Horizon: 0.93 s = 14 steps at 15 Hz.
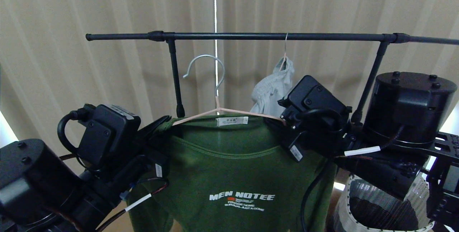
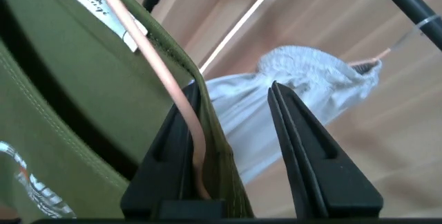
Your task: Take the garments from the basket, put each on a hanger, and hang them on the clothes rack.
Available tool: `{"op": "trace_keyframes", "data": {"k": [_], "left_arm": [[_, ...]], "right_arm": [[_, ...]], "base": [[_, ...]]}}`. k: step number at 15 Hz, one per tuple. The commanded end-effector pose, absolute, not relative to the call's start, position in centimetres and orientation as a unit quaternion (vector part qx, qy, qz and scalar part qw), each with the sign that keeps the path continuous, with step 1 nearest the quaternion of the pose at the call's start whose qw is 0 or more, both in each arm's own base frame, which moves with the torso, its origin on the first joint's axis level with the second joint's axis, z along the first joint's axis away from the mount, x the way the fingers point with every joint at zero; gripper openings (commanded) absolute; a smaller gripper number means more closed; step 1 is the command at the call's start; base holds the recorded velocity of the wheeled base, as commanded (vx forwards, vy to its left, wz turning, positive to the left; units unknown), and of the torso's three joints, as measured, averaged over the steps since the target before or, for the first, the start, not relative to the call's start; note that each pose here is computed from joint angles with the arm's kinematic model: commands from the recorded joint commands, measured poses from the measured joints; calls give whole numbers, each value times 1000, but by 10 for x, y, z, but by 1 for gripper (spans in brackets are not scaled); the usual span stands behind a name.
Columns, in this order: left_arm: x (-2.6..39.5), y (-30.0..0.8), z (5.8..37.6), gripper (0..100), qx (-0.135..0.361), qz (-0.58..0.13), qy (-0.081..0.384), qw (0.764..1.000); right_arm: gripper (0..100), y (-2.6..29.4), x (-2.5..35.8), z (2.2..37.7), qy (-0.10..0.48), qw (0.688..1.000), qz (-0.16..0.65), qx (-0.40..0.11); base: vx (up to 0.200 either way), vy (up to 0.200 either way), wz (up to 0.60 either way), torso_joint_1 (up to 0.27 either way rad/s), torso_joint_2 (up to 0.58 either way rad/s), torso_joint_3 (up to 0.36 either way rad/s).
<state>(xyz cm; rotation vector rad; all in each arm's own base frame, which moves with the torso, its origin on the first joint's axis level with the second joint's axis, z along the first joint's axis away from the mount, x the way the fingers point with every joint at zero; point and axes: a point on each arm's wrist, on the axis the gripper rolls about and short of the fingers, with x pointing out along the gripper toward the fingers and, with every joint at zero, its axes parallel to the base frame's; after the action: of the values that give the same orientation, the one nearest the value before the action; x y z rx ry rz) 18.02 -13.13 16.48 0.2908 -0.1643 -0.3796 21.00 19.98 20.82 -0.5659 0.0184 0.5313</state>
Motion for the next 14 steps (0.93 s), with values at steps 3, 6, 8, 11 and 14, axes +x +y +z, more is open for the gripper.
{"op": "trace_keyframes", "data": {"k": [3, 6, 8, 11, 14], "left_arm": [[181, -132, 164, 0, 145, -188, -80, 968], [181, -132, 164, 0, 144, -188, -81, 968], [181, -132, 164, 0, 145, -188, -80, 968], [181, -132, 163, 0, 146, -188, -78, 968], [182, -132, 162, 0, 146, -188, -77, 968]], "right_arm": [[100, 200, 210, 209, 7, 925, 261, -275], [100, 202, 209, 211, 2, 925, 265, -273], [100, 205, 209, 208, 4, 923, 269, -275], [100, 208, 211, 206, 7, 922, 272, -277], [0, 215, 208, 205, 5, 918, 283, -278]], "base": [[0, 0, 0, 0, 0, 0], [0, 0, 0, 0, 0, 0], [0, 0, 0, 0, 0, 0], [0, 0, 0, 0, 0, 0], [0, 0, 0, 0, 0, 0]]}}
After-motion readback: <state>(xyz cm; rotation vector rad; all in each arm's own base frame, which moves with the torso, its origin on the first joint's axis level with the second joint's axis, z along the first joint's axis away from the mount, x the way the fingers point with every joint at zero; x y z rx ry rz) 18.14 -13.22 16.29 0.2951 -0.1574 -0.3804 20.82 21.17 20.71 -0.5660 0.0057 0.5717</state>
